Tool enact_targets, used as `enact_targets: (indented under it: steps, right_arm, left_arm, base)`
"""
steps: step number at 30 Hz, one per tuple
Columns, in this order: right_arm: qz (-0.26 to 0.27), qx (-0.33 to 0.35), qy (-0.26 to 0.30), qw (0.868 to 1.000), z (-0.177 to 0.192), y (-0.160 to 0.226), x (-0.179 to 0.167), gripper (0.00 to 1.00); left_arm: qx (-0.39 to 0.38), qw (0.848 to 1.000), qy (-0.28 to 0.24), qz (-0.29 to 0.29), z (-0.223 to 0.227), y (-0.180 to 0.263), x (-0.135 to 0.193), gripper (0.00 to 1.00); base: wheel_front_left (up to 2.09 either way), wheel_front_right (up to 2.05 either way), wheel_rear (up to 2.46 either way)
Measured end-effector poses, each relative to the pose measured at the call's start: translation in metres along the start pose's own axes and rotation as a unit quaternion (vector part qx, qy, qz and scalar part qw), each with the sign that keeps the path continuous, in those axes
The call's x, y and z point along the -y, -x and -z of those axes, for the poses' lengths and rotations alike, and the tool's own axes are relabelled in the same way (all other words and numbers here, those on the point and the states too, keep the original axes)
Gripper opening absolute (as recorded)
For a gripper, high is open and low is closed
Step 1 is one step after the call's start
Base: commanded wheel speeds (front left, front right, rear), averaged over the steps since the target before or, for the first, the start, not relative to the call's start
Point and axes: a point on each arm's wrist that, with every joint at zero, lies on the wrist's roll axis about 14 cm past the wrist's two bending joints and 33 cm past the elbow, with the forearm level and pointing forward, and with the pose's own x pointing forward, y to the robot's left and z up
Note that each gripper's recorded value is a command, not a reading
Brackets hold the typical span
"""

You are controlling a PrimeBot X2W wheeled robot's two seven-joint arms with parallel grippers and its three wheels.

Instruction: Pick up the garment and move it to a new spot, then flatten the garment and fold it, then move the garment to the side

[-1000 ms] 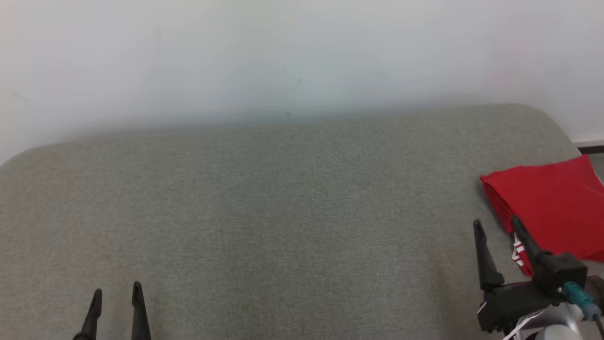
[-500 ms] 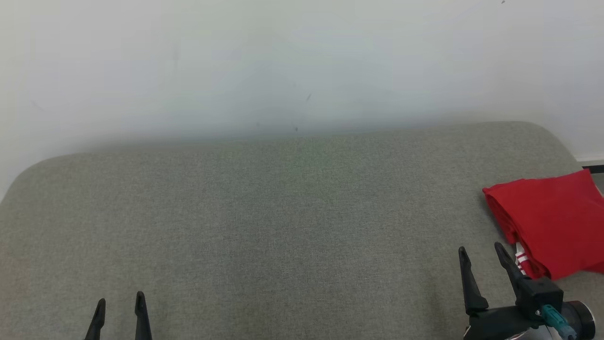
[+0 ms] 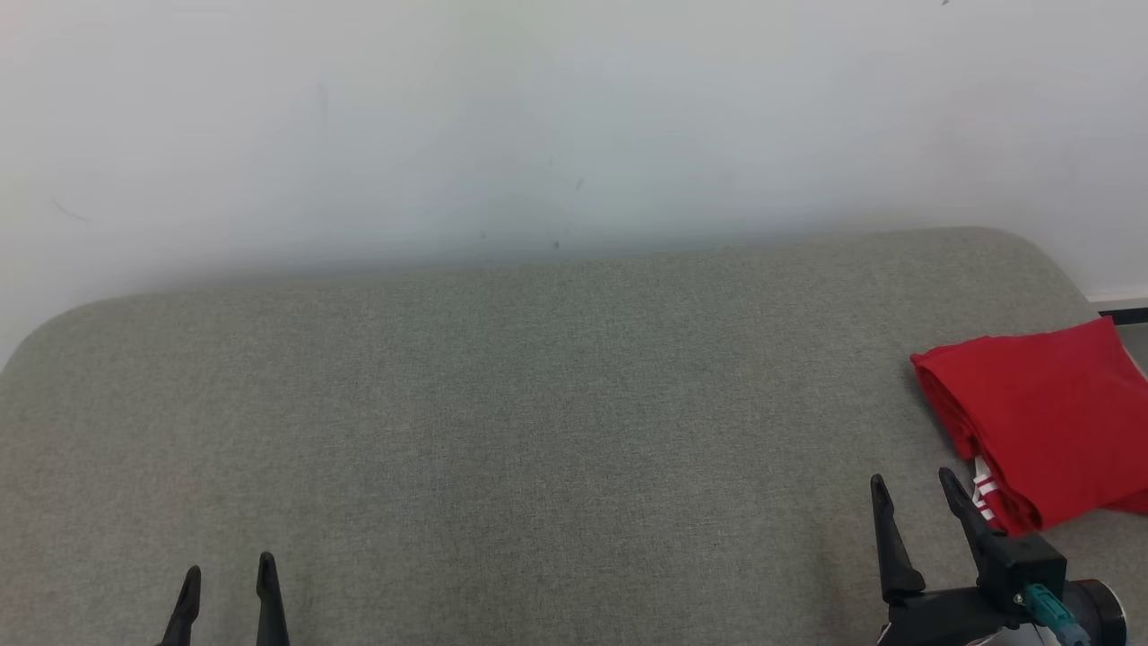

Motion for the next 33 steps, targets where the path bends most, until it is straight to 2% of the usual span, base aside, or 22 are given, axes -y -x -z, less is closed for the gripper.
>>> enact_targets:
  steps: [15, 16, 22, 33]
  right_arm:
    - [-0.001, -0.002, -0.008, 1.000, 0.002, 0.000, -0.003, 1.00]
    - [-0.001, -0.006, -0.009, 1.000, 0.005, 0.001, -0.004, 0.00]
    - [0.006, -0.058, -0.027, 0.998, 0.037, 0.017, -0.004, 0.00]
    - [0.036, -0.055, -0.135, 0.989, 0.033, 0.013, 0.003, 0.00]
  left_arm:
    - [-0.006, 1.000, -0.001, 0.000, 0.004, 0.000, 0.000, 1.00]
    - [-0.009, 1.000, 0.000, -0.001, 0.006, 0.001, 0.000, 0.00]
    - [-0.052, 0.999, 0.012, -0.012, 0.030, 0.011, -0.004, 0.00]
    - [-0.058, 0.991, 0.113, -0.039, 0.031, 0.009, -0.010, 0.00]
  base:
    - [0.00, 0.00, 0.00]
    - [0.00, 0.00, 0.00]
    - [0.00, 0.00, 0.00]
    - [0.00, 0.00, 0.00]
